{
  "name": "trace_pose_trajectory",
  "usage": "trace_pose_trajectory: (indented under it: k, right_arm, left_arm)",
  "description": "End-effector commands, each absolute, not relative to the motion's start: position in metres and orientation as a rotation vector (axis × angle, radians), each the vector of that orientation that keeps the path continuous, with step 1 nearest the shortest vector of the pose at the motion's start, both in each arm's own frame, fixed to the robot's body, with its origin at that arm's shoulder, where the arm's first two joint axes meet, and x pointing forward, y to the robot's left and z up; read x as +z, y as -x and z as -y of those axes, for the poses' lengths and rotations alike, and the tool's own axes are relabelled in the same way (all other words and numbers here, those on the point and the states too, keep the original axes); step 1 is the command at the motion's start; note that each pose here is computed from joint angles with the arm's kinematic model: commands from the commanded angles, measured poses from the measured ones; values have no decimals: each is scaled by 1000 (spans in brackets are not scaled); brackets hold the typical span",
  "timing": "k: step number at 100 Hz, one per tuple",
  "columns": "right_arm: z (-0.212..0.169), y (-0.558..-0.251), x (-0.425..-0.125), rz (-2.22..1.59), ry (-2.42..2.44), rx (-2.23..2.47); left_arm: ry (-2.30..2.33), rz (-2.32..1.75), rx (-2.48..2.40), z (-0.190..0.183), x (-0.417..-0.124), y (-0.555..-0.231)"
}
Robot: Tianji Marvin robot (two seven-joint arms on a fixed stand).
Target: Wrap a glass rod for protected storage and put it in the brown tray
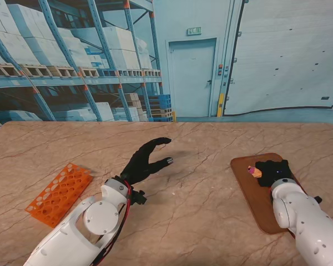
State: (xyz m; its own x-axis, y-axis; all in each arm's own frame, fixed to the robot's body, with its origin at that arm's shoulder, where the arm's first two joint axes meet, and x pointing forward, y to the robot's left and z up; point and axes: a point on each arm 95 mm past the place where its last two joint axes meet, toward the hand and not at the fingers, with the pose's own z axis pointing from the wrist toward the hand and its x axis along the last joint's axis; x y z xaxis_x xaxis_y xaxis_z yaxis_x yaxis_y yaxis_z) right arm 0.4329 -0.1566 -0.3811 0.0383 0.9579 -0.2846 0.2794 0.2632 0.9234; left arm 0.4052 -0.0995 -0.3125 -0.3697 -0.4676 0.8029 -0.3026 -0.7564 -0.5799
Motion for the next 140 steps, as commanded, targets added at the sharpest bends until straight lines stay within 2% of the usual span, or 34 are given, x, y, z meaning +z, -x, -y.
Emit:
trace_pose_trajectory:
  k: [1, 30, 64, 100, 140]
  right_arm:
    - [155, -419, -399, -1514, -1254, 770]
    - [158, -413, -384, -1511, -1233, 791]
    - [146, -406, -329, -1456, -1183, 1065]
    - [89, -402, -289, -1364, -1351, 1608]
    - [7, -385, -288, -1289, -1586, 2104]
  left_arm:
    - [1702, -1031, -2286, 99, -312, -403]
    - [1704, -1018, -2284, 98, -310, -403]
    - [1696, -1132, -2194, 82, -311, -402]
    - [1621, -1171, -2039, 49, -315, -402]
    - [1661, -1202, -2117, 38, -310, -398]
